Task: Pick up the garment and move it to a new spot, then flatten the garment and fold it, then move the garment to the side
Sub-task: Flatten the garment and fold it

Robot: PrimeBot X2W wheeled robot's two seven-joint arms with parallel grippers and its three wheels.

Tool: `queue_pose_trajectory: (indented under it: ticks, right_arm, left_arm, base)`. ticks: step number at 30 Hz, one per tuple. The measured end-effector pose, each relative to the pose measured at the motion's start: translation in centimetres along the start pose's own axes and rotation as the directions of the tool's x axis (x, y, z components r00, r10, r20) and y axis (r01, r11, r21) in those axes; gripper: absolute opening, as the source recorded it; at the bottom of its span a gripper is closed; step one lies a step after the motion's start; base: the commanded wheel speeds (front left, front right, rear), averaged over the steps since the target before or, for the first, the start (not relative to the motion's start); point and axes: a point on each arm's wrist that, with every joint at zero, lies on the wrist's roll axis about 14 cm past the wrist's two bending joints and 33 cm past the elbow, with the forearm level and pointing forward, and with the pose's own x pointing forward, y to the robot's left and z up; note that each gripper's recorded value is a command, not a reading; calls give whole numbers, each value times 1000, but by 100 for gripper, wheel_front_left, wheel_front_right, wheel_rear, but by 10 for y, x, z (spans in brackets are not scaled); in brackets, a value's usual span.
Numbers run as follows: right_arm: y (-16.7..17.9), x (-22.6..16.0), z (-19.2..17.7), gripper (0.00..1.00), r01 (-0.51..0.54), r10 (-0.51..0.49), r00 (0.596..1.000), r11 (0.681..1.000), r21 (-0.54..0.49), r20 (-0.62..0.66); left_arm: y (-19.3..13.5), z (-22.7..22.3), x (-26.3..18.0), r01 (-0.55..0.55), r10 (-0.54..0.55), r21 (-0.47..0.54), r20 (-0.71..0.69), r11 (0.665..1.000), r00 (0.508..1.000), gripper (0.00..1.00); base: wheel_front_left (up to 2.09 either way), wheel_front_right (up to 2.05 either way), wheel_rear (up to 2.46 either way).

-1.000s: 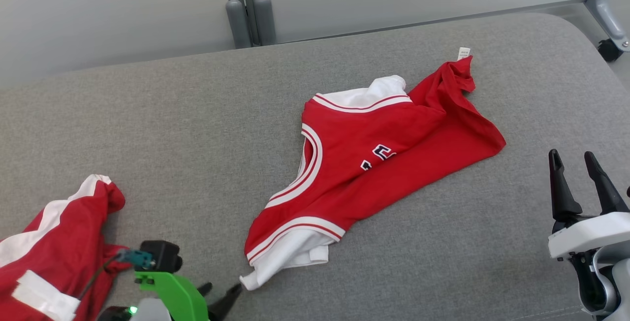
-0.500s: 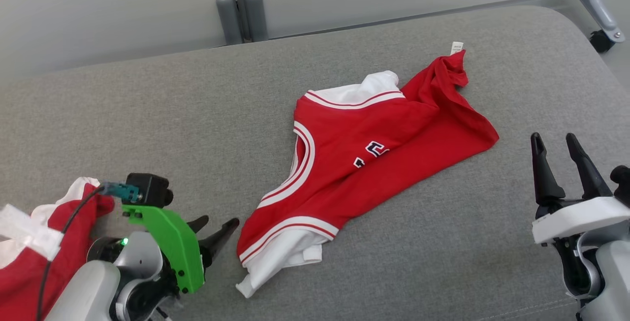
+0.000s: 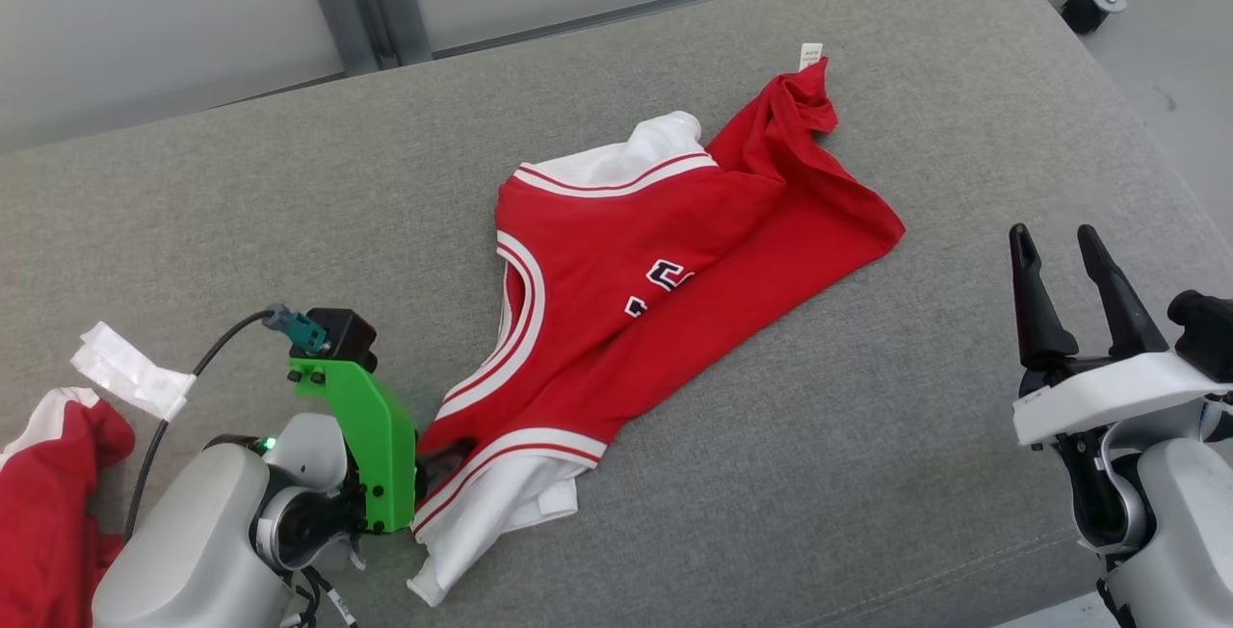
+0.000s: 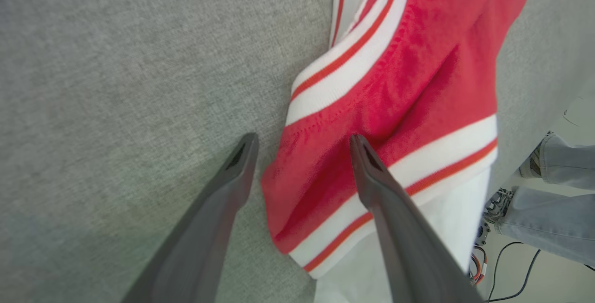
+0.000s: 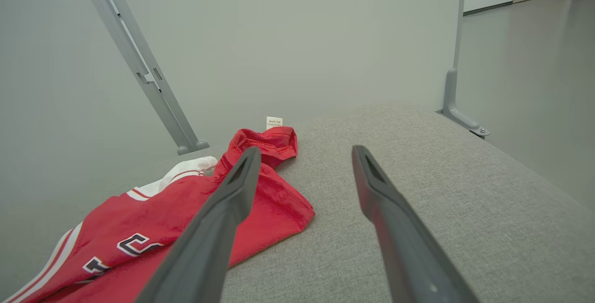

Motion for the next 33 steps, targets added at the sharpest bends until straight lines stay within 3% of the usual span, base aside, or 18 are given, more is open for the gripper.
queue_pose_trajectory:
  ticks: [1, 2, 6, 10, 19, 24, 25, 27, 28, 33]
  right_arm:
    - [-3, -1, 0, 100, 8, -8, 1000, 1000, -2, -2]
    - [-5, -2, -1, 100, 14, -14, 1000, 1000, -3, -4]
    - [-10, -4, -2, 100, 28, -28, 1000, 1000, -5, -8]
    - [-8, -4, -1, 100, 26, -26, 1000, 1000, -1, -5]
    - [-6, 1, -6, 100, 17, -17, 1000, 1000, -8, -19]
    - [-10, 1, -8, 100, 26, -27, 999, 1000, -13, -28]
    - [-10, 1, -9, 100, 28, -28, 999, 1000, -13, -29]
    - [-8, 2, -10, 100, 24, -24, 999, 1000, -11, -31]
    - [-7, 2, -10, 100, 20, -20, 999, 1000, -10, -31]
    - [2, 4, -8, 100, -8, 7, 1000, 1000, -7, -23]
  left_arm:
    - [0, -1, 3, 2, -2, 4, -12, 1000, 1000, 39]
    - [-3, 0, 5, 12, -12, 6, -20, 1000, 1000, 0]
    - [-5, 2, 7, 27, -27, 18, -22, 999, 999, 0]
    - [6, 25, -3, -6, 4, 36, 66, 999, 998, 0]
    - [42, 74, -12, -145, 112, 118, 250, 982, 962, 0]
    - [54, 81, -6, -194, 145, 159, 278, 968, 950, 0]
    - [58, 85, -7, -204, 152, 154, 296, 967, 943, 7]
    - [62, 92, -9, -220, 163, 144, 327, 965, 931, 93]
    - [64, 93, -10, -225, 167, 138, 338, 965, 926, 100]
    - [67, 104, -27, -254, 181, 128, 416, 959, 891, 100]
  base:
    - [0, 0, 0]
    - [0, 0, 0]
    - [0, 0, 0]
    - [0, 0, 0]
    - [0, 0, 0]
    - [0, 0, 0]
    - [0, 0, 0]
    - [0, 0, 0]
    - [0, 0, 0]
    - [0, 0, 0]
